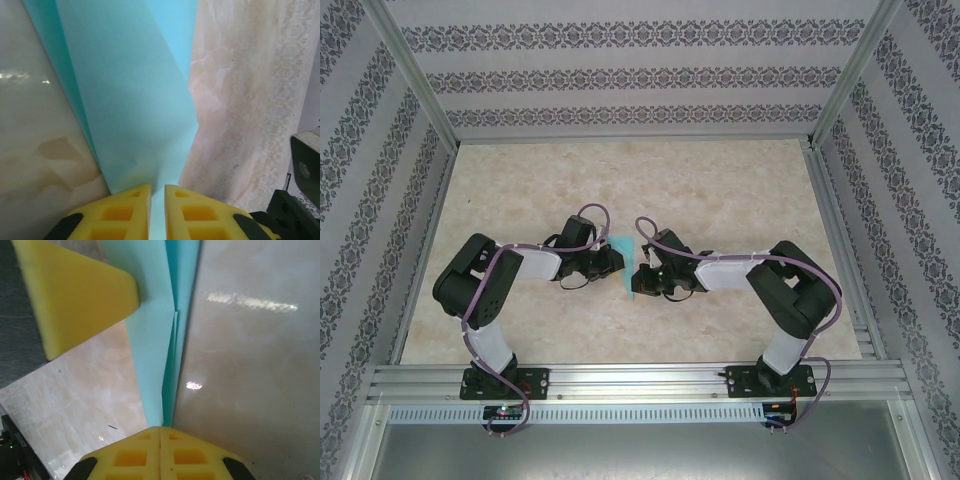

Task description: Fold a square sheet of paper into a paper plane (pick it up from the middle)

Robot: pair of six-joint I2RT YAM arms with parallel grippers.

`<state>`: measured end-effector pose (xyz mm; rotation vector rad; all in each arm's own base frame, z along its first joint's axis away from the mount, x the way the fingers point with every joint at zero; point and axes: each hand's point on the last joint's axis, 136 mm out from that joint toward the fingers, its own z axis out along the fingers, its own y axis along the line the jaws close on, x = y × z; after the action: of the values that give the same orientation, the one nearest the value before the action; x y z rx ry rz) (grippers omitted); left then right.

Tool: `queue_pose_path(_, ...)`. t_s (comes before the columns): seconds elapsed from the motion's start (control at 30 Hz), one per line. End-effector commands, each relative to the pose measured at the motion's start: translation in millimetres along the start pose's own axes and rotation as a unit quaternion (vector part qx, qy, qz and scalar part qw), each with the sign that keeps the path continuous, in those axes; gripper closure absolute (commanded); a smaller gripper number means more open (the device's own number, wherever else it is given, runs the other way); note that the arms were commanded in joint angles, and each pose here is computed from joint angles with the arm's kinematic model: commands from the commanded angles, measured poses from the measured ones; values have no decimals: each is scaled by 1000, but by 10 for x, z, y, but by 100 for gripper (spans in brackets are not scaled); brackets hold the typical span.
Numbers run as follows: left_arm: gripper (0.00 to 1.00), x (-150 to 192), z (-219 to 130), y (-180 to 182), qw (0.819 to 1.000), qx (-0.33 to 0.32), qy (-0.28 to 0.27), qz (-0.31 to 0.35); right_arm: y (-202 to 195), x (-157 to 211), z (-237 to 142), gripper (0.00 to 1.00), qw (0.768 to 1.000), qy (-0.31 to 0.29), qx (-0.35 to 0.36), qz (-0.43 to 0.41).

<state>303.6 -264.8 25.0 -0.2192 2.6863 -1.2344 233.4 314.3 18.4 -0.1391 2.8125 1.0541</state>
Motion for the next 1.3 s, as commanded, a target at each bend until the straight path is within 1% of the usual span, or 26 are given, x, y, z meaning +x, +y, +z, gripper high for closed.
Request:
queue_pose_path(0.0,83,-36,-46,-208,999,26,-3,23,32,46,71,93,1000,11,-7,-4)
queue_pose_path(0.3,79,-35,-133,-341,998,45,-9,37,8,23,83,90,1000,7,-2,-2)
queue_pose_path(0.43,79,-20,-133,-295,999,35,-7,39,67,-17,26,88,1000,-4,-13,-8)
queue_pose_path(0.57,81,-15,-63,-210,999,24,0,32,165,-67,-53,87,999,-18,-35,-15)
queue_pose_path(0.67,82,-21,-27,-162,999,17,1,27,186,-73,-83,87,999,-20,-38,-15)
queue_pose_path(0.77,82,-23,-5,-138,1000,14,3,26,162,-105,-143,83,999,-31,-27,-16)
queue_pose_path(0.87,83,-33,7,-140,1000,14,4,27,105,-156,-217,78,998,-49,5,-23)
queue_pose_path(0.97,83,-46,15,-146,999,14,4,28,60,-163,-221,76,998,-52,31,-29)
queue_pose_path(1.13,83,-55,28,-145,1000,12,4,29,97,-80,-84,76,999,-31,23,-24)
queue_pose_path(1.27,83,-50,25,-129,1000,11,4,27,210,-49,-48,81,999,-25,-12,-23)
